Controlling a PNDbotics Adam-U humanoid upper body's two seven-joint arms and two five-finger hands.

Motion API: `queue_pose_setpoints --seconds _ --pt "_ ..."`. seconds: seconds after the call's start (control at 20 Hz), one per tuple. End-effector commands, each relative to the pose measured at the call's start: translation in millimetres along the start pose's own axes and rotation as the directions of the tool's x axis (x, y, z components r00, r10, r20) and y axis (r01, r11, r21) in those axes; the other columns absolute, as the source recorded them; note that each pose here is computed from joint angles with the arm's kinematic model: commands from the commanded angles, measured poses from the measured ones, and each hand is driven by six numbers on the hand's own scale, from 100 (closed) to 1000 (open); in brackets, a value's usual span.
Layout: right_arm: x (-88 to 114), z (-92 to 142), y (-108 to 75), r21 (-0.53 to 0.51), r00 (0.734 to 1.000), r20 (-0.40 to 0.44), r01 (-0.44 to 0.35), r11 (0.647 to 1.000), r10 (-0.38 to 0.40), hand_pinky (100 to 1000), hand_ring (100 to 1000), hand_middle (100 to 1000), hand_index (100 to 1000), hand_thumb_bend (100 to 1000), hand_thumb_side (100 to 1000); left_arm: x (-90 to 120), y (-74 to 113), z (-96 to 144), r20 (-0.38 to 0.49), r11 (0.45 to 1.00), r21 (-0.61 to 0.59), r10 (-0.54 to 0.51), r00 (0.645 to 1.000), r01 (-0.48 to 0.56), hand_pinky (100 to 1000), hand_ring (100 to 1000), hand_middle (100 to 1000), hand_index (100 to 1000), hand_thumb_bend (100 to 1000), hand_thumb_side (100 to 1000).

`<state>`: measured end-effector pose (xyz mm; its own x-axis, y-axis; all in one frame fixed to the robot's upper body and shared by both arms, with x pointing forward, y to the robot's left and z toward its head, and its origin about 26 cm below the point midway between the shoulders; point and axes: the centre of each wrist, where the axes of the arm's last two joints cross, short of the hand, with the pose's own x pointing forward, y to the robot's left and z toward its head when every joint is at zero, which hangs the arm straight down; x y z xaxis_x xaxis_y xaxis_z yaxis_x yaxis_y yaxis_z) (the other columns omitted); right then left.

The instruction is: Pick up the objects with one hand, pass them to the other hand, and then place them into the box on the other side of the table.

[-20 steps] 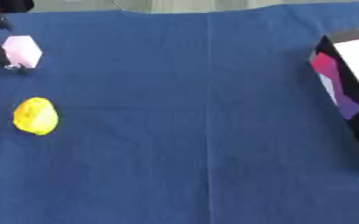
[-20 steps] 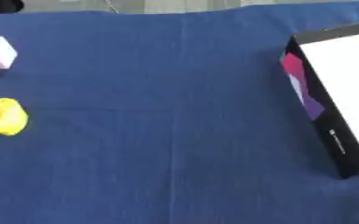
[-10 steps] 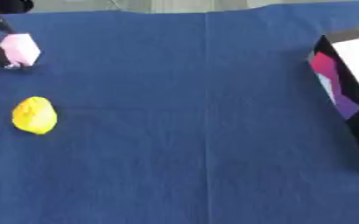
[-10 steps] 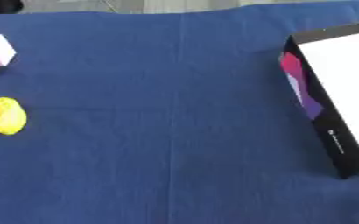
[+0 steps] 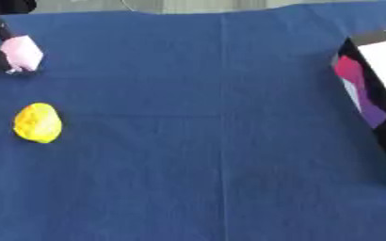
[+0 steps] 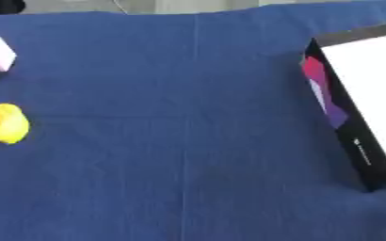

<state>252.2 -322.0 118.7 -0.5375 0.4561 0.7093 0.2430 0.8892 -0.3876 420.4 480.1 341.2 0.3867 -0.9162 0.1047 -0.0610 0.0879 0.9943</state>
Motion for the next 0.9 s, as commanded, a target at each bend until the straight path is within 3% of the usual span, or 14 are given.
queue_pose_setpoints --seconds 0.05,0.35,0.9 --pt "0.2 2.2 -0.6 0.008 1.0 -0.005 -0.007 1.0 0.007 886 1000 915 1000 100 472 -7.8 3.2 0.8 -0.028 1.0 -0.011 -0.014 1.0 0.014 770 743 613 642 606 100" --pt "0.1 2.5 -1.6 0.011 1.0 -0.007 -0.008 1.0 0.008 886 1000 916 1000 100 471 -5.2 3.9 0.7 -0.017 1.0 -0.011 -0.006 1.0 0.006 738 680 514 590 558 100" --pt "-1.4 5.7 -7.8 0.022 1.0 -0.004 -0.004 1.0 0.005 887 1000 917 1000 100 470 7.9 13.7 3.9 0.067 0.998 0.069 0.003 0.998 -0.008 718 633 481 545 497 100"
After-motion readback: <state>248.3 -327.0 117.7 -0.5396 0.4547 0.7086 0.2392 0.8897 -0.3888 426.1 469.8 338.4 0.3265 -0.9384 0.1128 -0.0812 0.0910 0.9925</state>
